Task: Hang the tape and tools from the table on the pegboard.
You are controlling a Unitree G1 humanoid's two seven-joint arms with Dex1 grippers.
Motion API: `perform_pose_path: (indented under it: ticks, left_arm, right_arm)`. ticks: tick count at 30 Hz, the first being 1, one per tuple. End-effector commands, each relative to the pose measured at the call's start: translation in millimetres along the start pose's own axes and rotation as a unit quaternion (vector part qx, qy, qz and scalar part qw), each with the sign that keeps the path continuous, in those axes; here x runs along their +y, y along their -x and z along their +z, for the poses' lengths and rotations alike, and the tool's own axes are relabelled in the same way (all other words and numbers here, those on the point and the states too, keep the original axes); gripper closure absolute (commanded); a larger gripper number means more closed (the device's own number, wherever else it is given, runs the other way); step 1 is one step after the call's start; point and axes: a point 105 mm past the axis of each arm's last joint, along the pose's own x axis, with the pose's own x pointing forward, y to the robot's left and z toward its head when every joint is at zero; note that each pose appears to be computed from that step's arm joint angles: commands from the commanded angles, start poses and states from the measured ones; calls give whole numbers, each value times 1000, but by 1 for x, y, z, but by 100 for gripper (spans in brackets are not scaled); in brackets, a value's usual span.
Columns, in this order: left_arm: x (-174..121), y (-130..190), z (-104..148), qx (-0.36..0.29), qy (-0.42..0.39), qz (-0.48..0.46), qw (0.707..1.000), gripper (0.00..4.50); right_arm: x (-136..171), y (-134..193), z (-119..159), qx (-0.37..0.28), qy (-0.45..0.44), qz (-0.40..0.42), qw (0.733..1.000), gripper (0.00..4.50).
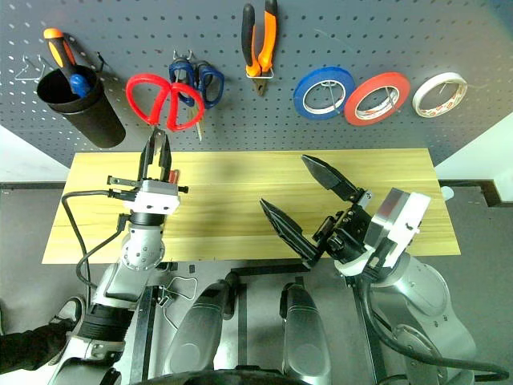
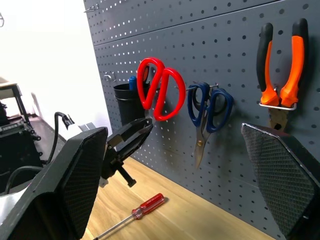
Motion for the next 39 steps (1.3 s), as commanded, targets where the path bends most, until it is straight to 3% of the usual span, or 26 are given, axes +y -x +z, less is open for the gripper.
perform_pose_path:
  ticks: [1, 14, 26, 39]
  left_arm:
    - [3, -5, 1, -11, -6, 20, 1000, 425]
    - [-26, -19, -8, 11, 17, 10, 1000, 425]
    - [-29, -27, -7, 7, 21, 14, 1000, 425]
    - [-42, -39, -33, 50, 7, 7, 999, 425]
  right_arm:
    - [5, -1, 9, -15, 8, 12, 1000, 0]
    - [6, -4, 11, -14, 14, 16, 1000, 0]
    - [6, -3, 8, -6, 16, 12, 1000, 0]
    - [7, -3, 9, -4, 19, 10, 1000, 0]
